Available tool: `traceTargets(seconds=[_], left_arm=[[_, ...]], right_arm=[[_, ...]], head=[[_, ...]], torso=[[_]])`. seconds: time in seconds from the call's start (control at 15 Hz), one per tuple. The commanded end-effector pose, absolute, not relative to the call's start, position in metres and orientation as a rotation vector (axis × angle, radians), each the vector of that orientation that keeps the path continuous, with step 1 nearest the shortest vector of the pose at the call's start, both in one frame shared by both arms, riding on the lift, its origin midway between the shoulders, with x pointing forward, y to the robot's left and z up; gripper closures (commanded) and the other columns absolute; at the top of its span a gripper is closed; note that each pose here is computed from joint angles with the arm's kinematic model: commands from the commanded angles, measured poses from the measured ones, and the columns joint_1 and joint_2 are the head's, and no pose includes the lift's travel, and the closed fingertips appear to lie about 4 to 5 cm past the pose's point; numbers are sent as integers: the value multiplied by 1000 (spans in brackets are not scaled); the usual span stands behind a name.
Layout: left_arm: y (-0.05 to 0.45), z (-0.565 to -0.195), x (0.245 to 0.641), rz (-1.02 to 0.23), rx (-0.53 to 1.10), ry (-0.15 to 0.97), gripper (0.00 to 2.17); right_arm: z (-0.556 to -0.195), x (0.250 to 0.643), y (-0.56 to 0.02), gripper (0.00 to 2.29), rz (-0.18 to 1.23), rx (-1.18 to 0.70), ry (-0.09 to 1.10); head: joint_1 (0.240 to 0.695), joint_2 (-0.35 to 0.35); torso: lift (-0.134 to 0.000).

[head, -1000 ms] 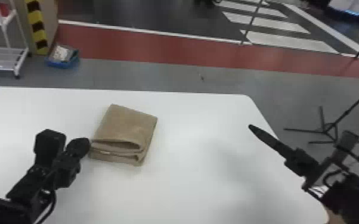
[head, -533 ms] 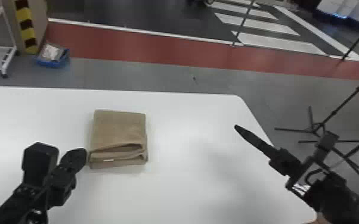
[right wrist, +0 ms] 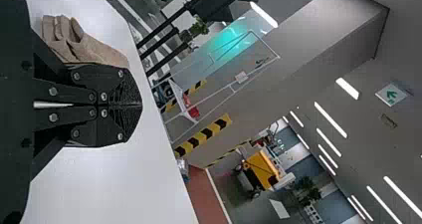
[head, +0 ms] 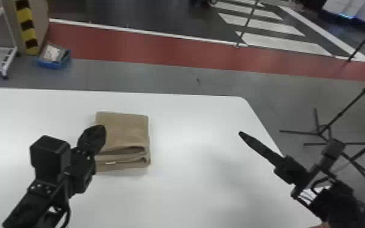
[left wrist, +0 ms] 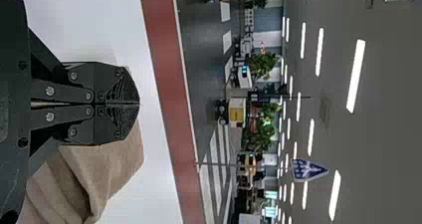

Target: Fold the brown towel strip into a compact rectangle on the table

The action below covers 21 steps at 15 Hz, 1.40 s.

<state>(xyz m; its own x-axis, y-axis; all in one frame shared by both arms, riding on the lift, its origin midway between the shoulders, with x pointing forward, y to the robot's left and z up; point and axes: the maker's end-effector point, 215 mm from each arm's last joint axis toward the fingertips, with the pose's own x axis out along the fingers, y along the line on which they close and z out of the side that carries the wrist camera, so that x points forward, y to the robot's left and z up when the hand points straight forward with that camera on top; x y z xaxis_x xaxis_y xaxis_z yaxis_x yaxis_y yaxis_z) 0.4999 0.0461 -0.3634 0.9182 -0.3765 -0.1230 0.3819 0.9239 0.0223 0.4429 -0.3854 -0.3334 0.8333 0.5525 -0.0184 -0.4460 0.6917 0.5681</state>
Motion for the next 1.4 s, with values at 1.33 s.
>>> traceTargets(seconds=[1.33], left_arm=[[56,-367,479,-313,62,196,1774]], right_arm=[[-344,464,-348,1561,640,567,178]], head=[[695,-350]], torso=[[-117]])
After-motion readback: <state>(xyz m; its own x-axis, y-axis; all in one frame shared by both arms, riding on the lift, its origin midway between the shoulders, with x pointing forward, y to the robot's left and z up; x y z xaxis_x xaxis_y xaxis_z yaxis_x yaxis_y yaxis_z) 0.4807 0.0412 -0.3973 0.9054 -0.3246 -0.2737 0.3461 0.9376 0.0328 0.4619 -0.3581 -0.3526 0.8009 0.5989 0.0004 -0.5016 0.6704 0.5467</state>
